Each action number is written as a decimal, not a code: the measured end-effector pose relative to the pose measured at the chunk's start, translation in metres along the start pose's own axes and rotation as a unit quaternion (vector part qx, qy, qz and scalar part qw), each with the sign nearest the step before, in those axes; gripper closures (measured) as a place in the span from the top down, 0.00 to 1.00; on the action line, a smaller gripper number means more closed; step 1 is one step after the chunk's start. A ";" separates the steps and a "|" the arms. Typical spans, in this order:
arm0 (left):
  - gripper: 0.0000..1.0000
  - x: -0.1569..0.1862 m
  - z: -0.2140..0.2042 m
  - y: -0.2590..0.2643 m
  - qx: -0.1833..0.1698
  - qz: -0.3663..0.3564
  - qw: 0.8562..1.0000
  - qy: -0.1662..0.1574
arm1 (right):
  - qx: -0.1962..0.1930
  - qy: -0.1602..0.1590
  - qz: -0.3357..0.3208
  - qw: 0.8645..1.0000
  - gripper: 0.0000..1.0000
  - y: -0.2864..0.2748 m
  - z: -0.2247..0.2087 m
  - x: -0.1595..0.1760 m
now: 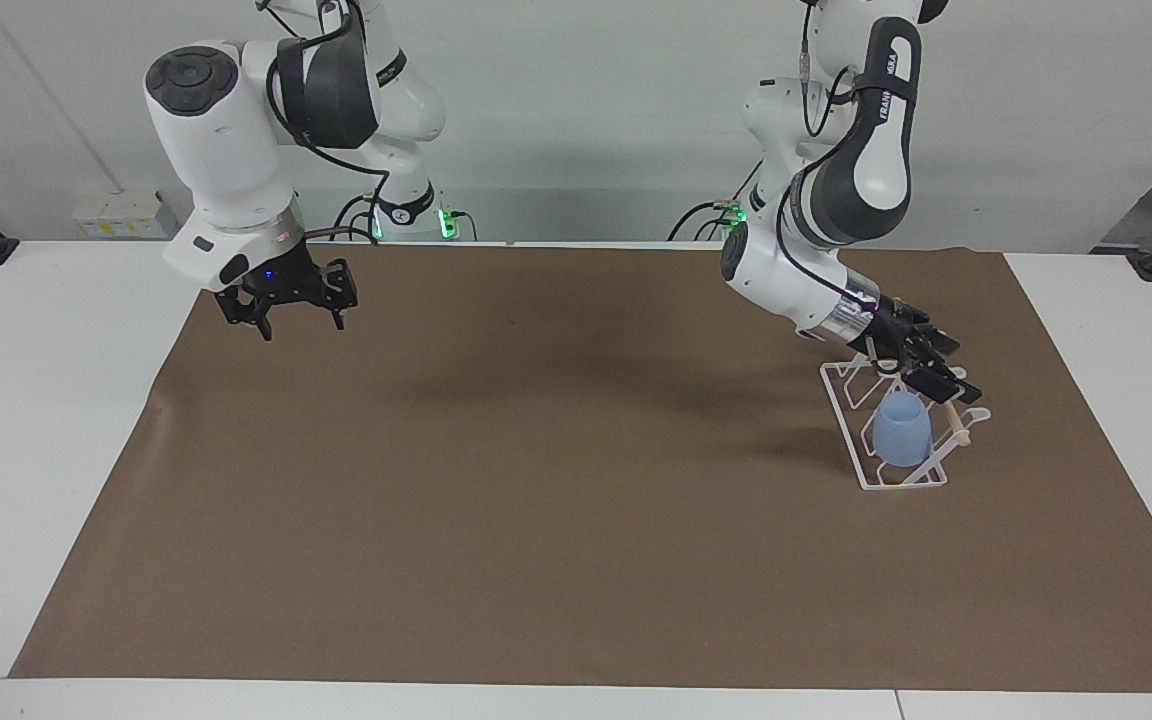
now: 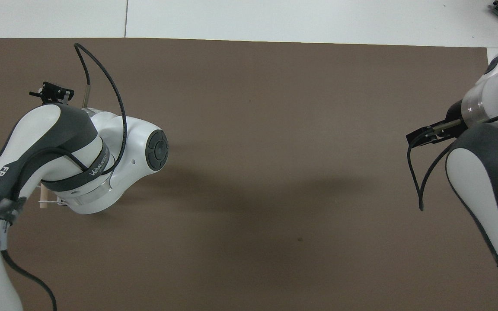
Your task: Hang cup on cup holder
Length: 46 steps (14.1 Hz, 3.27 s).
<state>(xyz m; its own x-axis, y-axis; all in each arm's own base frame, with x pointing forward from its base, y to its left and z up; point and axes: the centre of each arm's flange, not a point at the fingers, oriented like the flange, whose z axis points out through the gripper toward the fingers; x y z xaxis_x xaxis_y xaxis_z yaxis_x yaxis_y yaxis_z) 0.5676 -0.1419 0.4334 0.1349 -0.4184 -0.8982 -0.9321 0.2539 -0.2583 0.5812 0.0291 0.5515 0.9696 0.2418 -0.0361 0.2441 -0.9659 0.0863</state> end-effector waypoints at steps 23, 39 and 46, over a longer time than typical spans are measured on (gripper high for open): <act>1.00 -0.203 -0.033 0.014 -0.349 -0.433 0.765 0.326 | 0.030 0.010 0.060 0.998 1.00 -0.022 -0.023 -0.006; 1.00 -0.267 0.014 0.016 -0.431 -0.531 0.638 0.354 | 0.030 0.009 0.079 0.996 1.00 -0.001 -0.022 -0.010; 1.00 -0.271 0.026 0.011 -0.446 -0.523 0.639 0.346 | 0.030 0.009 0.079 0.996 1.00 -0.001 -0.022 -0.010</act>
<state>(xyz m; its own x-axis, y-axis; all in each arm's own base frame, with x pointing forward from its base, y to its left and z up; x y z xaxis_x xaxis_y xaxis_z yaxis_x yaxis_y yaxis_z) 0.5293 -0.0032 0.6647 0.9473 -0.3160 0.0519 -0.3162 -0.9487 -0.0055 0.5718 0.0302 0.5732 0.9961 0.0878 -0.0093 0.0880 -0.9957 0.0304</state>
